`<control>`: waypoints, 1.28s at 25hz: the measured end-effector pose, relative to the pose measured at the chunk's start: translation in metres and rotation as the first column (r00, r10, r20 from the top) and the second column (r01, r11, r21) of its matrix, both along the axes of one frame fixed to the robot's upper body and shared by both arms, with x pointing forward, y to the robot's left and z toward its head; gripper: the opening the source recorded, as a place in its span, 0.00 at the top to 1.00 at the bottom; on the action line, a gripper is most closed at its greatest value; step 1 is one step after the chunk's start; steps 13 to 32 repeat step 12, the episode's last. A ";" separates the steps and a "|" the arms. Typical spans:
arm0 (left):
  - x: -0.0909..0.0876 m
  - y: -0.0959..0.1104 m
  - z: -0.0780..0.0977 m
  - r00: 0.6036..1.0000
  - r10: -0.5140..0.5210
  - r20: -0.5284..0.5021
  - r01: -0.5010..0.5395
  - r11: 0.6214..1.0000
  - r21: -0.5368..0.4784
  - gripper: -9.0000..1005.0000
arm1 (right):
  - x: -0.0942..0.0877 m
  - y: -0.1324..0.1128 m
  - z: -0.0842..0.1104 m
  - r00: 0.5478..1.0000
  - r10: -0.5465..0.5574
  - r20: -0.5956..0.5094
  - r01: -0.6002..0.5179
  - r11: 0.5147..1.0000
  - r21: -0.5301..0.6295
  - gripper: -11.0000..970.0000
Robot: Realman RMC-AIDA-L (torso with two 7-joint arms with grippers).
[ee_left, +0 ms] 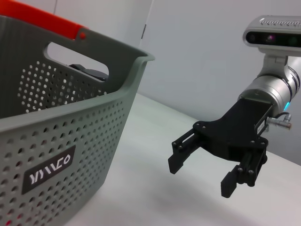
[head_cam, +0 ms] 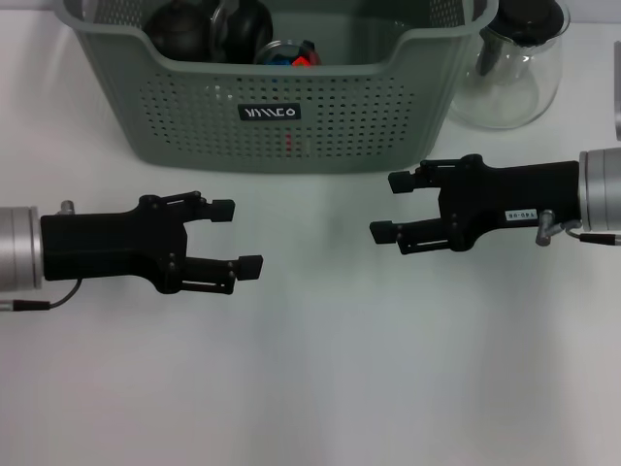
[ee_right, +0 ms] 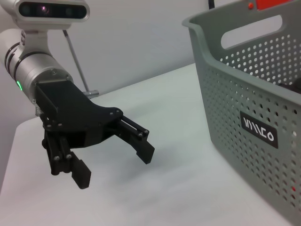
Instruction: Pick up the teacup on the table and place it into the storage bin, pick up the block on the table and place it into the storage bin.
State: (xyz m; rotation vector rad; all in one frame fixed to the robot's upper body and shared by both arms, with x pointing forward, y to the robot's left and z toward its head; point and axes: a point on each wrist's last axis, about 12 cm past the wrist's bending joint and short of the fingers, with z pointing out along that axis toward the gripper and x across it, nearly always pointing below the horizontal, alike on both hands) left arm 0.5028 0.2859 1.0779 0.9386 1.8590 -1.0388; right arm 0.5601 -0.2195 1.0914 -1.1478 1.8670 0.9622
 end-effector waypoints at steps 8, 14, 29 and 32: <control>0.003 -0.002 0.001 1.000 -0.009 0.005 0.009 1.000 0.004 0.07 | 0.002 0.001 0.001 1.000 0.000 0.003 0.000 1.000 -0.001 0.15; 0.003 -0.002 0.001 1.000 -0.009 0.005 0.009 1.000 0.004 0.07 | 0.002 0.001 0.001 1.000 0.000 0.003 0.000 1.000 -0.001 0.15; 0.003 -0.002 0.001 1.000 -0.009 0.005 0.009 1.000 0.004 0.07 | 0.002 0.001 0.001 1.000 0.000 0.003 0.000 1.000 -0.001 0.15; 0.003 -0.002 0.001 1.000 -0.009 0.005 0.009 1.000 0.004 0.07 | 0.002 0.001 0.001 1.000 0.000 0.003 0.000 1.000 -0.001 0.15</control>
